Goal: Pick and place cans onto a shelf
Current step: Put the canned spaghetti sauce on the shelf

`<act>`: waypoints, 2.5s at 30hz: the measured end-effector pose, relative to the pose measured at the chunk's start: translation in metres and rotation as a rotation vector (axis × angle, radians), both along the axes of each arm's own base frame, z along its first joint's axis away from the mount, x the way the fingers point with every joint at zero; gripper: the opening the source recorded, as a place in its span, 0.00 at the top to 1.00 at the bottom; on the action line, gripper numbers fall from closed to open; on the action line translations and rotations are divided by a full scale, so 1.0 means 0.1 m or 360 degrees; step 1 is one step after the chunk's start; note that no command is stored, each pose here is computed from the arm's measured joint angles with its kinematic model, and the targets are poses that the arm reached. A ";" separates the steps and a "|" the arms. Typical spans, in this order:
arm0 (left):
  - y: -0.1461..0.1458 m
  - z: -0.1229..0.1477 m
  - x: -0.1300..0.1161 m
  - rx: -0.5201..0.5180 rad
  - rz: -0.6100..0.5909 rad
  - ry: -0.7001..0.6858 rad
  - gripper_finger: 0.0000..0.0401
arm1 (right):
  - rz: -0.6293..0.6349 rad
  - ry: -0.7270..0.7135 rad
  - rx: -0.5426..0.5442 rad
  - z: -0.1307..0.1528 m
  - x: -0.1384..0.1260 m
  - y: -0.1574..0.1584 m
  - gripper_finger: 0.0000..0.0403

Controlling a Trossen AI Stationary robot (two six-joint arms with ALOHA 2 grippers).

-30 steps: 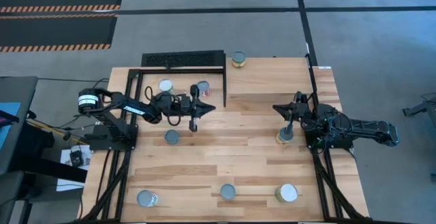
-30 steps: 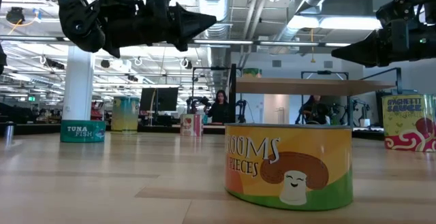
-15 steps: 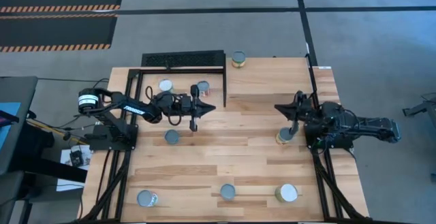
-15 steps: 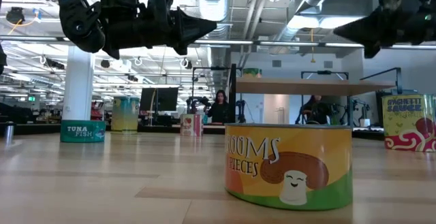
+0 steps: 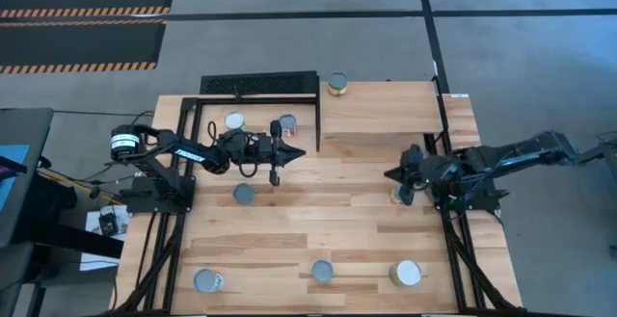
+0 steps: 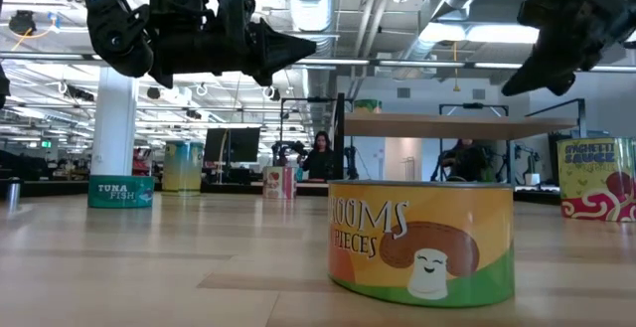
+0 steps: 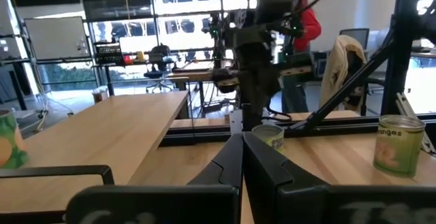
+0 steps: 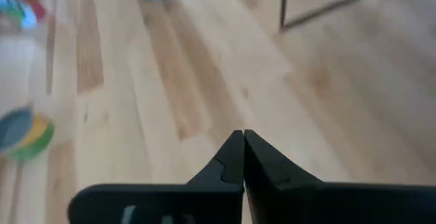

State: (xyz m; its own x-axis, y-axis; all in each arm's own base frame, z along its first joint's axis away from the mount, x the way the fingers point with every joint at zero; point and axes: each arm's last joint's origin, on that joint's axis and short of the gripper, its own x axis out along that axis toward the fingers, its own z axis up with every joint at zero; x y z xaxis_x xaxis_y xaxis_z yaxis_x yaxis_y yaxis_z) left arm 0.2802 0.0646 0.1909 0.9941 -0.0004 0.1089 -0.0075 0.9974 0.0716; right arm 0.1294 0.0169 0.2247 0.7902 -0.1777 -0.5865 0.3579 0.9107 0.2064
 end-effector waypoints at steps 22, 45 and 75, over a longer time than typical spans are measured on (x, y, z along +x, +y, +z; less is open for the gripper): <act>0.00 -0.03 0.00 0.0010 0.0007 0.0043 1.00 | -0.0281 0.1128 0.0139 -0.16 0.32 0.48 0.55; 0.01 -0.03 0.00 -0.0015 0.0042 0.0049 1.00 | 0.0111 0.1067 0.0104 0.40 0.87 0.39 0.97; 0.01 -0.03 0.01 -0.0017 0.0045 0.0049 1.00 | 0.0142 0.1319 -0.0461 1.39 1.44 -2.35 0.95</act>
